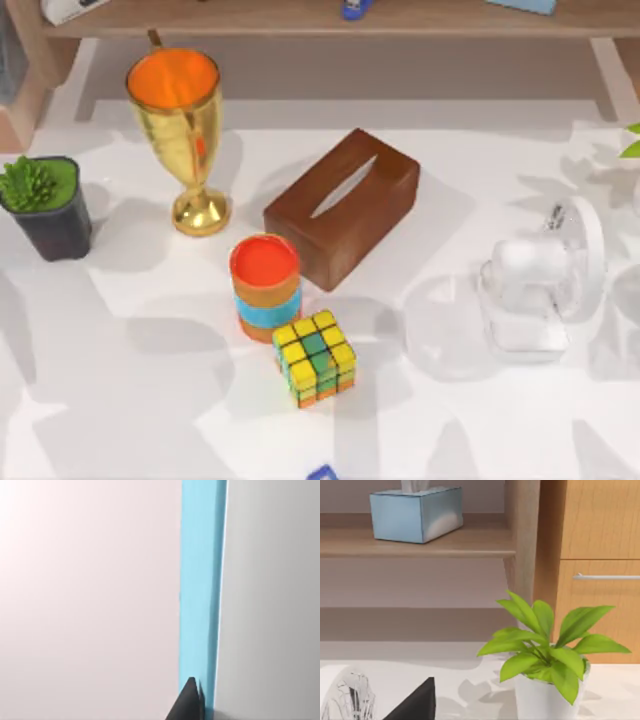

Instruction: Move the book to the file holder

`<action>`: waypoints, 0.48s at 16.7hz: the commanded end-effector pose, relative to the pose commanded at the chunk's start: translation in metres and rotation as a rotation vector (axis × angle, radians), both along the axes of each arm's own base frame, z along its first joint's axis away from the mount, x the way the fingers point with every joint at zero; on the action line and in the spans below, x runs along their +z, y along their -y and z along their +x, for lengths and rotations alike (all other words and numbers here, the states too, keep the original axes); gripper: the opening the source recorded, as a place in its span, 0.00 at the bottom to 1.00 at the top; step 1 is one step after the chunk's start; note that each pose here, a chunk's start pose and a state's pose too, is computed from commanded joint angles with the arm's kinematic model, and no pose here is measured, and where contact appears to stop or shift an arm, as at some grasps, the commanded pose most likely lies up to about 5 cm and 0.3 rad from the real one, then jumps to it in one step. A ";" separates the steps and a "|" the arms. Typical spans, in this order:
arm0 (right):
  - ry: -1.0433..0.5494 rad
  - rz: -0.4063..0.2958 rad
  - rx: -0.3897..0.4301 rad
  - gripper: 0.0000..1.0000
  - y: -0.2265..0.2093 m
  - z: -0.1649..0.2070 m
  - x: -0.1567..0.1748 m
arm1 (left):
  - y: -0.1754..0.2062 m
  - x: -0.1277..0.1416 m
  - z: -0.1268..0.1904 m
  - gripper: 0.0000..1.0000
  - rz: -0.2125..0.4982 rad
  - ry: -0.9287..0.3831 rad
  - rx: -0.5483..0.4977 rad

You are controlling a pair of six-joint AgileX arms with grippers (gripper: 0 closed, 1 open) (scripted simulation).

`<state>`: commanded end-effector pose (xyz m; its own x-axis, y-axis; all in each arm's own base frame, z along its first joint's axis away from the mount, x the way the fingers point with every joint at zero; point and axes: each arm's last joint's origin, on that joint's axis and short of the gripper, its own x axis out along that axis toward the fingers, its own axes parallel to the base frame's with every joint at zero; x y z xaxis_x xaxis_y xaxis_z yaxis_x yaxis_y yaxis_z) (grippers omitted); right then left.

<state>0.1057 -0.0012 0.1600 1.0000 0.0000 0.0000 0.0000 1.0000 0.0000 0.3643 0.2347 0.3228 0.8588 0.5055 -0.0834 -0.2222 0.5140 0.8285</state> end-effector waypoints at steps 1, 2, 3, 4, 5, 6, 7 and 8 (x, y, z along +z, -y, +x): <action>0.000 0.000 0.000 1.00 0.000 0.000 0.000 | -0.016 -0.023 -0.011 0.00 0.033 -0.071 0.012; 0.000 0.000 0.000 1.00 0.000 0.000 0.000 | -0.028 -0.045 -0.023 0.00 0.062 -0.137 0.013; 0.000 0.000 0.000 1.00 0.000 0.000 0.000 | -0.036 -0.066 -0.034 0.00 0.090 -0.198 0.005; 0.000 0.000 0.000 1.00 0.000 0.000 0.000 | -0.042 -0.085 -0.044 0.00 0.118 -0.253 -0.013; 0.000 0.000 0.000 1.00 0.000 0.000 0.000 | -0.044 -0.102 -0.052 0.00 0.147 -0.299 -0.041; 0.000 0.000 0.000 1.00 0.000 0.000 0.000 | -0.042 -0.116 -0.057 0.00 0.180 -0.334 -0.082; 0.000 0.000 0.000 1.00 0.000 0.000 0.000 | -0.037 -0.128 -0.059 0.00 0.216 -0.359 -0.133; 0.000 0.000 0.000 1.00 0.000 0.000 0.000 | -0.029 -0.138 -0.058 0.00 0.257 -0.374 -0.190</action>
<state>0.1057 -0.0012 0.1600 1.0000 0.0000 0.0000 0.0000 1.0000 0.0000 0.3062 0.2640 0.1848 0.8728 0.3873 -0.2971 0.1931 0.2850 0.9389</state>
